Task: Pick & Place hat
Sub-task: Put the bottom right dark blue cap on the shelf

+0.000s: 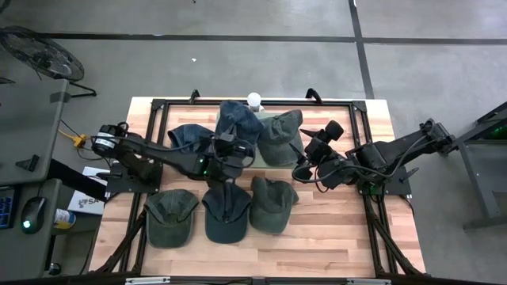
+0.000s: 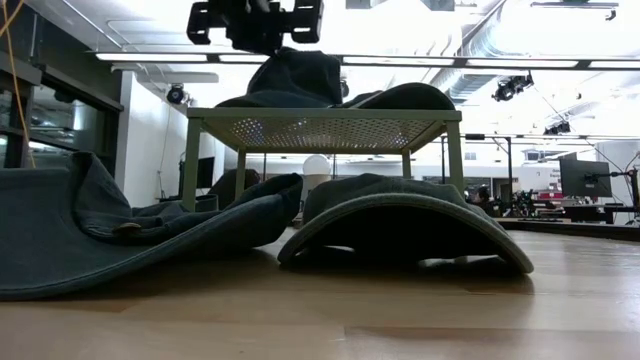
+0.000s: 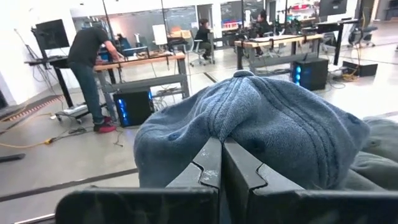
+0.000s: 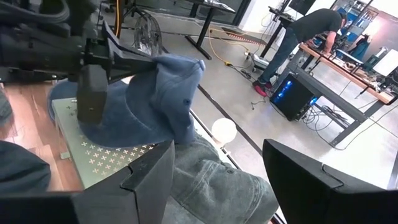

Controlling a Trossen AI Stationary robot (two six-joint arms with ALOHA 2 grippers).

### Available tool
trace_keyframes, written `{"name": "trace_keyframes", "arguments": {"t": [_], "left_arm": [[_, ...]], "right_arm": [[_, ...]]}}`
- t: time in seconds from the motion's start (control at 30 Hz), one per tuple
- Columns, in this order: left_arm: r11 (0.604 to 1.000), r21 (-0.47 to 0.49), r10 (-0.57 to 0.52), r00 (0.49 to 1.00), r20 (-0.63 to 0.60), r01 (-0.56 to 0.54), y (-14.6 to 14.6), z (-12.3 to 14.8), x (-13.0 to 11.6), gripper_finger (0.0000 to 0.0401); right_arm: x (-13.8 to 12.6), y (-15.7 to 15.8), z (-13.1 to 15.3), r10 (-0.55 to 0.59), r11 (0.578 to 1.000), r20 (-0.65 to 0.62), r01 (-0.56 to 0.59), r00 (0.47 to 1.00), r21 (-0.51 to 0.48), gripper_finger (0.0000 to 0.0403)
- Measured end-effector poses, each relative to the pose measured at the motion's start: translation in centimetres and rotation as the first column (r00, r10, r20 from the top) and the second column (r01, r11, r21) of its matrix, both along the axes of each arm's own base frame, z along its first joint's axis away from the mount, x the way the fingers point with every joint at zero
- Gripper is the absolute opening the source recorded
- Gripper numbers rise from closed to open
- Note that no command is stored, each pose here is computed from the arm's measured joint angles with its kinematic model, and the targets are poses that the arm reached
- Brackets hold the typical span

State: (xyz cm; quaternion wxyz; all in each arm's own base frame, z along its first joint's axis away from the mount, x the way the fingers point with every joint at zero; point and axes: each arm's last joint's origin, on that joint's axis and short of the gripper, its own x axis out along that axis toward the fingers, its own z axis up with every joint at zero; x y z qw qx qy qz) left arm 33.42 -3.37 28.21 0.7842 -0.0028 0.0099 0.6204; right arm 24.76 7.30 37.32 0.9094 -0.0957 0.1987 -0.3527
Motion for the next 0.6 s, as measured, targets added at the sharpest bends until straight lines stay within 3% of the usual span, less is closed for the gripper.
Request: {"name": "trace_keyframes", "arguments": {"t": [0.27,0.6], "left_arm": [[0.998,-0.026,-0.064,0.998,-0.027,0.063,0.10,-0.24,0.14,0.0024],[0.998,-0.011,-0.067,0.995,-0.078,0.066,0.06,0.34,0.29,0.0125]], "right_arm": [[0.00,0.00,-0.01,0.003,1.000,-0.006,-0.003,1.000,-0.005,0.0238],[-0.09,0.02,-0.22,0.023,1.000,-0.027,-0.023,0.999,0.014,0.0238]]}}
